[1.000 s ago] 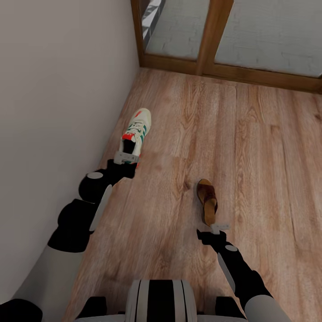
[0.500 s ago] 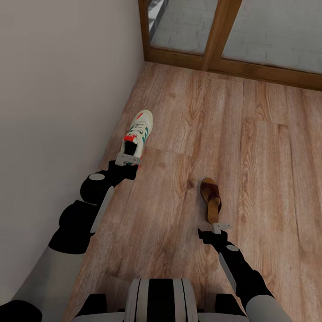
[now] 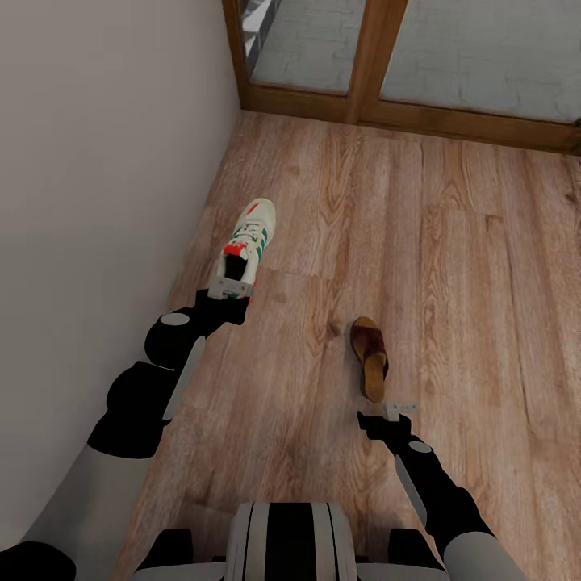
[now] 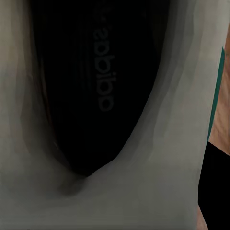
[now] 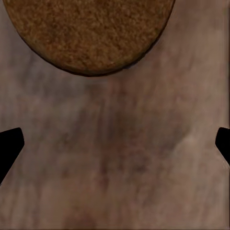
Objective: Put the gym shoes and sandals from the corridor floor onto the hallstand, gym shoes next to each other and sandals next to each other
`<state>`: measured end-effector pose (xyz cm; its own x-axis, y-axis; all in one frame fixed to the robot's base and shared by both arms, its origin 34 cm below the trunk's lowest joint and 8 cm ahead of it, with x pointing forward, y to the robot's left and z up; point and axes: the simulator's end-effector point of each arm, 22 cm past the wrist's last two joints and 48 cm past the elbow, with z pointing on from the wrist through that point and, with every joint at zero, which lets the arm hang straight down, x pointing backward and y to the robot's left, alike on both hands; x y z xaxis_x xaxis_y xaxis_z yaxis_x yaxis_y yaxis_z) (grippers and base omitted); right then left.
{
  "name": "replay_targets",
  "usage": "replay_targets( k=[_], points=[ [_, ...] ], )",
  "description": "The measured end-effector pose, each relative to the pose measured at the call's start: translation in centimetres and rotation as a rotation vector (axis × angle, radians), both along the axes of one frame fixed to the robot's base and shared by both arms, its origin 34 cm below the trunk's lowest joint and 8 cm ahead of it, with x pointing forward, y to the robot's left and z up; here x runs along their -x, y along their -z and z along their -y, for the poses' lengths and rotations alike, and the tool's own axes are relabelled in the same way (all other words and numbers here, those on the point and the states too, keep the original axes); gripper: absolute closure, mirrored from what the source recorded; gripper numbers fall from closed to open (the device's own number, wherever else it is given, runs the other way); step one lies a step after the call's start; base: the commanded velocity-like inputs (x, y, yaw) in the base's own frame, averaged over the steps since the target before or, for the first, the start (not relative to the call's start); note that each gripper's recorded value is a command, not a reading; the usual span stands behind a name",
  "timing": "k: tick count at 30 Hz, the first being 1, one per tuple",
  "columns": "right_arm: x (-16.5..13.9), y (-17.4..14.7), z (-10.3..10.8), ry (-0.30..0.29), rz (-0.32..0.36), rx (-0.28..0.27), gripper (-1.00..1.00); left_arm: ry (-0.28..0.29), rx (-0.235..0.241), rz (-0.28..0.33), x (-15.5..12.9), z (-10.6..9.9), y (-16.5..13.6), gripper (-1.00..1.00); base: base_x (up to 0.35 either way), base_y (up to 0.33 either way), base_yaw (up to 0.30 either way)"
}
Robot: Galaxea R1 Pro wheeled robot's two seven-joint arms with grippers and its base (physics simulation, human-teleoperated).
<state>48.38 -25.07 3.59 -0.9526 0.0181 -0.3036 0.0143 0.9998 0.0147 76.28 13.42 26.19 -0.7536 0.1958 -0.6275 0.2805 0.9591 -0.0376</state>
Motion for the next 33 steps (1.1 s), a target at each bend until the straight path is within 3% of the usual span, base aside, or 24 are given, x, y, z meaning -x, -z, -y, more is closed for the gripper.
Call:
replay_targets(
  k=[33],
  points=[
    [0.06, 0.03, -0.13, -0.001, -0.001, -0.002, -1.00, -0.001, -0.004, 0.001, -0.04, -0.08, 0.00, 1.00, 0.057, 0.022, -0.001]
  ],
)
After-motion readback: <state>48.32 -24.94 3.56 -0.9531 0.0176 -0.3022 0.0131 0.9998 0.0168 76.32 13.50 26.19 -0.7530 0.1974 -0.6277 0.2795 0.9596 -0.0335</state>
